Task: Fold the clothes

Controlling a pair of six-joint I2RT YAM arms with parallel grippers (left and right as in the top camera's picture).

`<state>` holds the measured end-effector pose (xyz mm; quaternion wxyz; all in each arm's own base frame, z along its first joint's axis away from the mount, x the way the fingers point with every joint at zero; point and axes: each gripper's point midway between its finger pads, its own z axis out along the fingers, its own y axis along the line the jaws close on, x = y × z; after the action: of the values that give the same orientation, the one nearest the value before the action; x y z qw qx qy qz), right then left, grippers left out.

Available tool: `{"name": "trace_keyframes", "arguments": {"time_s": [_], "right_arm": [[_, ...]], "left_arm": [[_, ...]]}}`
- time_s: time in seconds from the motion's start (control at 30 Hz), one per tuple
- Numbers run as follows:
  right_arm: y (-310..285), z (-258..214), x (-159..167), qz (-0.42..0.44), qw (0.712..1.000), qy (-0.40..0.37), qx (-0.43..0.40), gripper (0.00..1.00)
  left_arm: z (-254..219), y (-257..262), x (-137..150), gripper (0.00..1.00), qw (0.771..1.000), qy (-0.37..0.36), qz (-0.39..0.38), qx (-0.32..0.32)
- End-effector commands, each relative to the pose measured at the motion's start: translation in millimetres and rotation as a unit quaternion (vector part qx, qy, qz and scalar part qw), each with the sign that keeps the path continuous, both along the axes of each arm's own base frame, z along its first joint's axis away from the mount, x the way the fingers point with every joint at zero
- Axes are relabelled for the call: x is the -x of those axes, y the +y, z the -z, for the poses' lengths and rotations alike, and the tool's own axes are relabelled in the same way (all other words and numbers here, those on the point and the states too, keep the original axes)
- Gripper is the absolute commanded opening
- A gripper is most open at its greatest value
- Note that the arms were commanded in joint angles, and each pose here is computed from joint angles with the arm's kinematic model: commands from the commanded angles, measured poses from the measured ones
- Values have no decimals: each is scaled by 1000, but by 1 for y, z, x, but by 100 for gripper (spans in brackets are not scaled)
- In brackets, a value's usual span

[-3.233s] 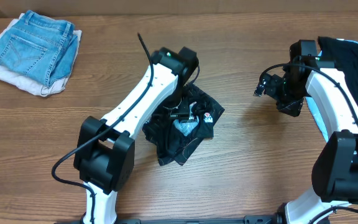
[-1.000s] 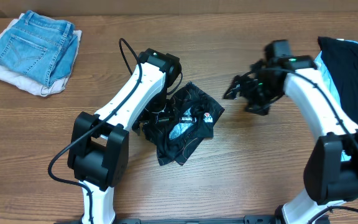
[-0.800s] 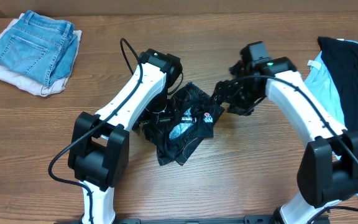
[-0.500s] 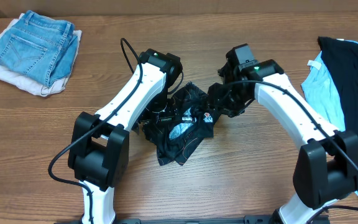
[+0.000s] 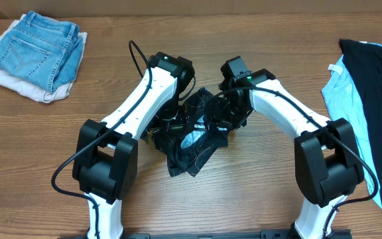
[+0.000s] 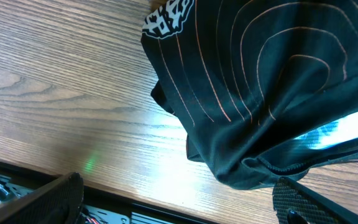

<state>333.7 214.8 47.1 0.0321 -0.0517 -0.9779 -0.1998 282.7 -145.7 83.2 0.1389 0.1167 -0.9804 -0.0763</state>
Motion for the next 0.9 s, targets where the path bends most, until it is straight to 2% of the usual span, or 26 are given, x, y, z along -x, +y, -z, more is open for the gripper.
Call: {"name": "trace_keyframes", "arguments": {"time_s": [0.0,0.23,0.37,0.47,0.67,0.77,0.8,0.83,0.87], "right_arm": [[-13,6,-8,15,999,-16,38,31],[-28,8,-18,29,997,-29,63,10],[-54,12,-29,46,990,-51,119,9],[-74,13,-36,57,982,-69,167,4],[-95,13,-41,69,972,-80,211,5],[-104,11,-41,76,969,-75,223,13],[-106,9,-40,78,969,-71,225,22],[-109,6,-39,79,969,-66,227,50],[-111,2,-38,80,968,-59,229,69]], "left_arm": [[-7,1,-7,100,1000,-16,9,5],[-7,4,-8,100,1000,-20,12,-4],[-7,4,-8,100,1000,-21,12,-4],[-7,4,-8,100,1000,-21,13,-5],[-7,4,-8,100,1000,-21,13,-5],[-7,4,-8,100,1000,-21,13,-5],[-7,4,-8,100,1000,-22,13,-5],[-7,4,-9,100,1000,-22,13,-5],[-7,4,-9,100,1000,-23,13,-5]]}}
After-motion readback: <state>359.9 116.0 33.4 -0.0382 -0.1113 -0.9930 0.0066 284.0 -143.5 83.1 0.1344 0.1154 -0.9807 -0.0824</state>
